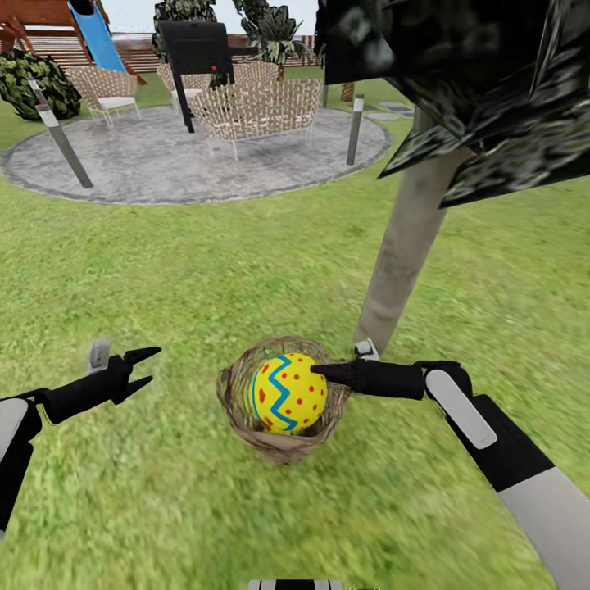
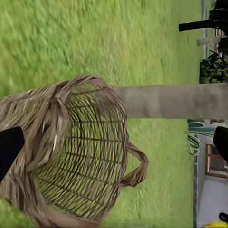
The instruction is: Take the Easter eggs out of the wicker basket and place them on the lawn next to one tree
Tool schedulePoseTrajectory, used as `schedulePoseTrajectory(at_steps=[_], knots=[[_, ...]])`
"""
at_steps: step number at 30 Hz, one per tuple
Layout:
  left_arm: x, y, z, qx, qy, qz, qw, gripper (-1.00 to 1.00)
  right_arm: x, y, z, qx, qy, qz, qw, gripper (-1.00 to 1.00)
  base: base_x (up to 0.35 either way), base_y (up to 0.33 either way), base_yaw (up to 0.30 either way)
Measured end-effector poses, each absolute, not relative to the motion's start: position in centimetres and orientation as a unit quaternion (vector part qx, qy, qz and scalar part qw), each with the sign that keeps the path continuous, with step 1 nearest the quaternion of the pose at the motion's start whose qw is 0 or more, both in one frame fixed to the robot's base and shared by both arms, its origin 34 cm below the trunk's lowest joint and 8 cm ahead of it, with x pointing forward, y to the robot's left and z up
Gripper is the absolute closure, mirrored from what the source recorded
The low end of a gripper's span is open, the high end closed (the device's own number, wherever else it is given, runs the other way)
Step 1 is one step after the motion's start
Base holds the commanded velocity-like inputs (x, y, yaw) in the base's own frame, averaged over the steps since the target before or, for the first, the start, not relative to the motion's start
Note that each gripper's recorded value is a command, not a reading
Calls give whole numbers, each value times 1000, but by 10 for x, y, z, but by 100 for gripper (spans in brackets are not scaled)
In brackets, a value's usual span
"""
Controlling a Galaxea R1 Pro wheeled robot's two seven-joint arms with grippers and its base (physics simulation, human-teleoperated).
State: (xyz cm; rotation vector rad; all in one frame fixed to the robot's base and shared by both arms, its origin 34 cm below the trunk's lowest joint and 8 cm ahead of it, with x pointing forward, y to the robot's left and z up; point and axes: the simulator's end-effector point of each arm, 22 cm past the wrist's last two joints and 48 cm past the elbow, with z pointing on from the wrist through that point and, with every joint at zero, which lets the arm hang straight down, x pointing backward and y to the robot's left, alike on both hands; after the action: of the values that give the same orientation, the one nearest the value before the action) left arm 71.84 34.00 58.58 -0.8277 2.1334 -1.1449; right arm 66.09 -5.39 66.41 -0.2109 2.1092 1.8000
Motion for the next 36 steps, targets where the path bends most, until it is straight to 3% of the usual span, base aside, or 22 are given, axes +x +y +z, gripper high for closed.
schedulePoseTrajectory(at_steps=[4,21,30,36], knots=[[718,340,588,-309,798,-429,289,-100,681,-81,646,-75,775,582,234,100,-4,-106,-165],[717,342,584,-315,798,-427,286,-100,688,-228,587,-115,882,384,247,100,0,-1,-3],[717,342,583,-315,798,-427,286,-100,716,-287,538,-204,893,217,339,100,0,0,0],[717,341,583,-315,798,-427,285,-100,746,-310,465,-161,889,82,420,100,0,0,0]])
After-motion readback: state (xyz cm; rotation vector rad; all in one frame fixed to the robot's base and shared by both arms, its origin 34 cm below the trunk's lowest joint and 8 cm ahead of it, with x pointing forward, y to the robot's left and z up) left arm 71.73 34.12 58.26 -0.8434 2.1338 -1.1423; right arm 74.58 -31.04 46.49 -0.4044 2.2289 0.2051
